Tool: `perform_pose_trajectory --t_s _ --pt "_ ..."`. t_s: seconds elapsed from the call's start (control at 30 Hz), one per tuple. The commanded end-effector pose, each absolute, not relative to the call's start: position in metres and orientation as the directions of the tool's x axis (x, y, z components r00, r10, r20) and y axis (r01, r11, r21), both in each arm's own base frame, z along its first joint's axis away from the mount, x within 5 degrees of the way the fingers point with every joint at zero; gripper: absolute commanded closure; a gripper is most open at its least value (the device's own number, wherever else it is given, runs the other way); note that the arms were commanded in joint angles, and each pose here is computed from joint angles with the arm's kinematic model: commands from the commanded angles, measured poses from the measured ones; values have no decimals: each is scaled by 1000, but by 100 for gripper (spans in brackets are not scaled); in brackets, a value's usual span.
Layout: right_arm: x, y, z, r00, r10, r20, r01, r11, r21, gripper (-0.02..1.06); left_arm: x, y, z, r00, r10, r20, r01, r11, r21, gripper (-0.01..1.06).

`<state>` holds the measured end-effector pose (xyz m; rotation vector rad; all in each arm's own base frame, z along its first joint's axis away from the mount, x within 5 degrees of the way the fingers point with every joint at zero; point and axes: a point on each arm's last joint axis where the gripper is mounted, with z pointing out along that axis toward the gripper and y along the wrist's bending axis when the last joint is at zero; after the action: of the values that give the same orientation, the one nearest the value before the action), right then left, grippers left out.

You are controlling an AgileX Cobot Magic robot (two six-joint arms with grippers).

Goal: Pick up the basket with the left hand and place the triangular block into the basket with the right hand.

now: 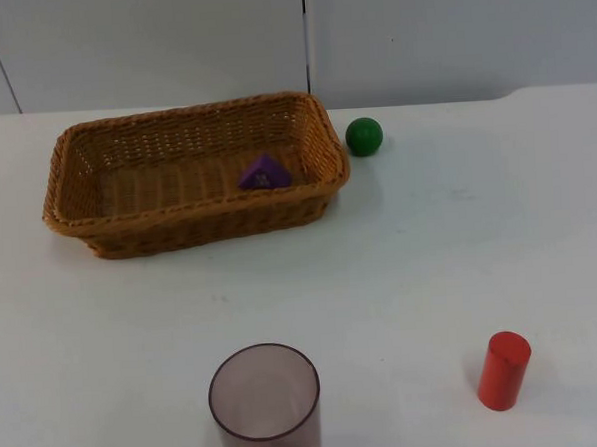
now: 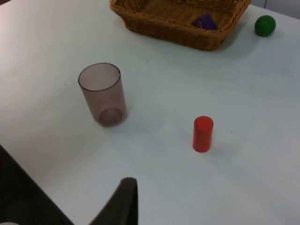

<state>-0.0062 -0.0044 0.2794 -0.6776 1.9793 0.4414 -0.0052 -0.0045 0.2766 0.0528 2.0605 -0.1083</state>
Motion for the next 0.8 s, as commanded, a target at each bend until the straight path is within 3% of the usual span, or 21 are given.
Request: perform_pose_trajectory --t_s 0.0,0.13,0.4,0.77 --pt "-6 -4 280 -368 -275 -888 -628 778 19 -1 -5 -5 275 -473 -19 -881 91 993 -71 10" --pt "-6 -4 280 -378 -261 -888 -601 799 21 -1 -5 -5 275 -473 -17 -881 88 994 -67 10" --pt "-7 -2 280 -434 -152 -888 -374 927 25 -1 -5 -5 275 -473 -17 -881 88 994 -67 10" --pt "-7 0 280 -455 -42 -890 -141 990 25 -1 -5 -5 275 -473 -17 -881 88 994 -67 10"
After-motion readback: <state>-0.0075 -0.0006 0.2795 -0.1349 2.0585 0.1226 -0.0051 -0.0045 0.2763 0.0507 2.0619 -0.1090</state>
